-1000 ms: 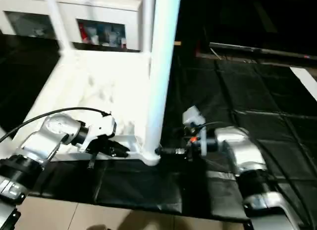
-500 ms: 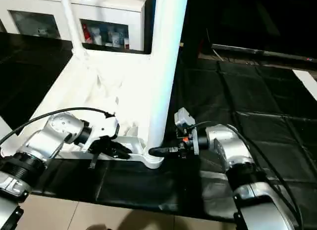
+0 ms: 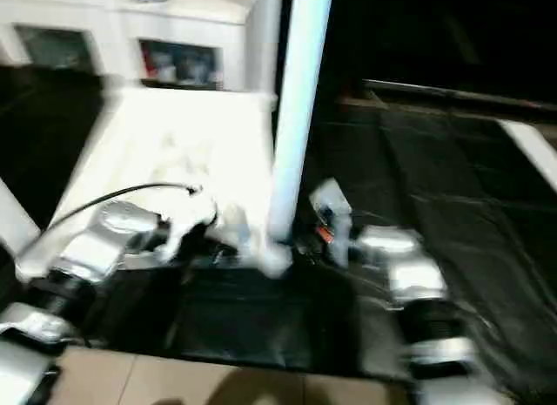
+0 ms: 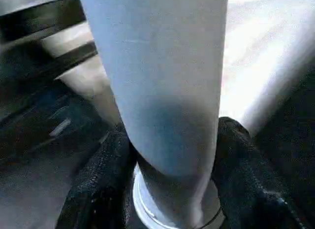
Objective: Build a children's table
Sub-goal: Rotate leg to tighten
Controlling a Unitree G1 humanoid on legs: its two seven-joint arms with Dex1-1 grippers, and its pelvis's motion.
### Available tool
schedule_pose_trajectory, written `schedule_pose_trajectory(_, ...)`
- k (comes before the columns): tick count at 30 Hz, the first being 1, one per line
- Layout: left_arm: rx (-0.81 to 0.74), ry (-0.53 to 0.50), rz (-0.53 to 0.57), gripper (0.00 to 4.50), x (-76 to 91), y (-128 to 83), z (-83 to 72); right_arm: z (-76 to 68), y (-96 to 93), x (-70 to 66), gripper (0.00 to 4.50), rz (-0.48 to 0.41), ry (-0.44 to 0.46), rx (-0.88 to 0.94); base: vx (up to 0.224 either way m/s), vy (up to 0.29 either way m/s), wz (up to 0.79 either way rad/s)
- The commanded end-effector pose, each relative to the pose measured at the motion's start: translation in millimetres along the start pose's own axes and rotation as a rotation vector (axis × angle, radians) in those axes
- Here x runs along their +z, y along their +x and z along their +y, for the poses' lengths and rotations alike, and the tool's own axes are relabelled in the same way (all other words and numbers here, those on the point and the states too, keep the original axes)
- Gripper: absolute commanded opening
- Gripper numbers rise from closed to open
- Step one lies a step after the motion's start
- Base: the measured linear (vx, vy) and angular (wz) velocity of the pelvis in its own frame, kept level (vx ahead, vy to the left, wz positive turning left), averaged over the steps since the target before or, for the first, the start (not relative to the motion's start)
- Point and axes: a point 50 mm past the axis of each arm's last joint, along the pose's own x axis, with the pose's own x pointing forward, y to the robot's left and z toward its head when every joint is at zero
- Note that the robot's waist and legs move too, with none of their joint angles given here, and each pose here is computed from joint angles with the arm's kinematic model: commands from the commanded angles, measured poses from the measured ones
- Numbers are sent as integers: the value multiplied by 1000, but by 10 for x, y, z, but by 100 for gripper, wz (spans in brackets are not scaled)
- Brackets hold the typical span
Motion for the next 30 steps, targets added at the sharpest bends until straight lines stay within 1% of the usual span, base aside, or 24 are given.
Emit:
schedule_pose_trajectory(1,20,-15,-121,0,325,277,-145,275,334,-154,195,103,55,-2,0,0,0)
schedule_pose_trajectory(2,63,-35,-133,0,363,332,-150,302,398,-136,195,109,60,-49,0,0,0)
schedule_pose_trajectory(3,63,-35,-133,0,363,332,-150,302,398,-136,195,109,60,-49,0,0,0)
schedule_pose_trajectory(4,99,-42,-147,0,409,388,-166,333,466,-122,195,121,75,-96,0,0,0)
schedule_pose_trajectory(5,99,-42,-147,0,409,388,-166,333,466,-122,195,121,75,-96,0,0,0)
schedule_pose_trajectory(8,107,-42,-150,0,444,419,-198,400,525,-109,195,129,82,-114,0,0,0)
schedule_pose_trajectory(10,114,-44,-147,0,439,391,-184,445,537,-97,264,123,85,-101,0,0,0)
schedule_pose_trajectory(12,116,-43,-142,0,423,369,-171,449,533,-95,266,122,85,-99,0,0,0)
schedule_pose_trajectory(14,114,-37,-137,0,406,350,-157,428,514,-88,286,115,80,-100,0,0,0)
schedule_pose_trajectory(16,104,-16,-117,0,357,297,-126,368,448,-56,308,82,57,-84,0,0,0)
schedule_pose_trajectory(17,102,-12,-113,0,350,289,-122,360,438,-51,313,77,54,-81,0,0,0)
schedule_pose_trajectory(18,95,3,-103,0,325,259,-107,319,394,-46,320,73,48,-82,0,0,0)
schedule_pose_trajectory(19,95,3,-103,0,325,259,-107,319,394,-46,332,73,48,-82,0,0,0)
schedule_pose_trajectory(20,80,15,-89,0,290,214,-87,249,312,-35,332,67,28,-71,0,0,0)
schedule_pose_trajectory(21,61,35,-77,0,263,169,-69,201,225,-18,344,58,29,-33,0,0,0)
schedule_pose_trajectory(24,-6,90,-44,0,189,69,-44,146,-9,-12,353,81,-40,129,0,0,0)
schedule_pose_trajectory(25,-23,96,-40,0,176,54,-45,139,-50,-16,364,90,-55,156,0,0,0)
schedule_pose_trajectory(27,-58,129,-29,0,142,3,-32,38,-175,17,384,89,-72,169,0,0,0)
schedule_pose_trajectory(29,-93,135,-9,0,102,-39,-22,-42,-277,47,388,93,-89,182,0,0,0)
schedule_pose_trajectory(30,-118,157,-1,0,84,-65,-20,-80,-337,59,406,101,-104,197,0,0,0)
